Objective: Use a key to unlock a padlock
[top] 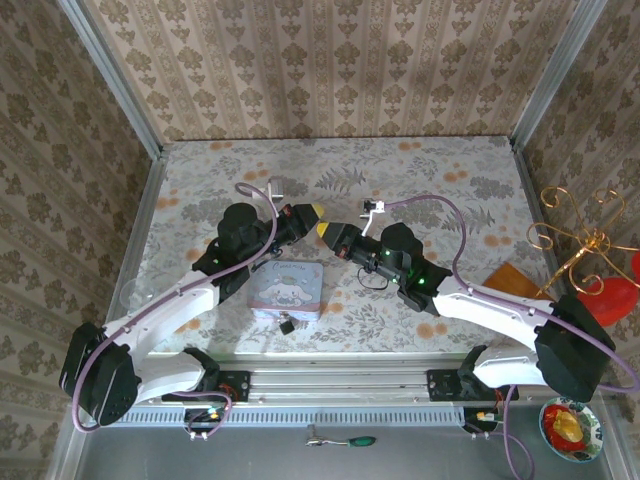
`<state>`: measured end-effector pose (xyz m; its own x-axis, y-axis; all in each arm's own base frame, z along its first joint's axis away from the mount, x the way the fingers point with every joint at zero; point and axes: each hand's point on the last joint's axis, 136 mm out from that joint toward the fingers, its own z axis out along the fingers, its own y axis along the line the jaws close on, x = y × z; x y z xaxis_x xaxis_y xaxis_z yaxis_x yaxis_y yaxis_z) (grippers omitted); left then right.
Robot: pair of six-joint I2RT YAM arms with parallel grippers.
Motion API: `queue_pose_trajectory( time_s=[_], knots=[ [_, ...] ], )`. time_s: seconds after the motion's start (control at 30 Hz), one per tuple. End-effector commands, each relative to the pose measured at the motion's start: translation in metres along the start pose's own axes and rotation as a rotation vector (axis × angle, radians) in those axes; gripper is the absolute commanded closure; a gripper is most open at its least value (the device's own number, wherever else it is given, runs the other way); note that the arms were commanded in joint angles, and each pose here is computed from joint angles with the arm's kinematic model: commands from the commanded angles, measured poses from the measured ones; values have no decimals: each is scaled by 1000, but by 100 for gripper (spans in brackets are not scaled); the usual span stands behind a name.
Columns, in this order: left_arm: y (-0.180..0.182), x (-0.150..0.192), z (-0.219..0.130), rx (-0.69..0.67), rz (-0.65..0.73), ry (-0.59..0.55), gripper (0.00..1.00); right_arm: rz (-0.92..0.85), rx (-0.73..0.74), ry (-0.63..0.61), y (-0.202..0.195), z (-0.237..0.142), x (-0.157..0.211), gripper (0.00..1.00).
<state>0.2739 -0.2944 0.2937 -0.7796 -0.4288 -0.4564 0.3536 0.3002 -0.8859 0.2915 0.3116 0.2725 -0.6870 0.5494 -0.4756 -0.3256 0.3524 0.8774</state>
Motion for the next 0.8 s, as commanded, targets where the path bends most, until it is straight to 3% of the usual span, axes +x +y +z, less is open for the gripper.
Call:
queue_pose_trajectory(
  time_s=[0.0, 0.07, 0.33, 0.43, 0.53, 0.77],
  knots=[
    [-18, -2, 0, 46, 11, -6, 100, -6, -10, -27, 4, -5, -10, 94],
    [-13, -2, -1, 25, 17, -4, 100, -2, 7, -22, 0, -4, -9, 97],
    [14, -6, -13, -120, 31, 3, 70, -41, 134, 28, -15, -4, -5, 100],
    [35, -12, -34, -253, 70, 16, 62, -80, 219, 65, -26, -7, -2, 100],
    [61, -8, -64, -469, 150, 44, 53, -127, 305, 106, -39, -13, 3, 100],
    [96, 33, -113, -758, 219, 220, 40, -212, 465, 173, -70, -30, 12, 100]
  ],
)
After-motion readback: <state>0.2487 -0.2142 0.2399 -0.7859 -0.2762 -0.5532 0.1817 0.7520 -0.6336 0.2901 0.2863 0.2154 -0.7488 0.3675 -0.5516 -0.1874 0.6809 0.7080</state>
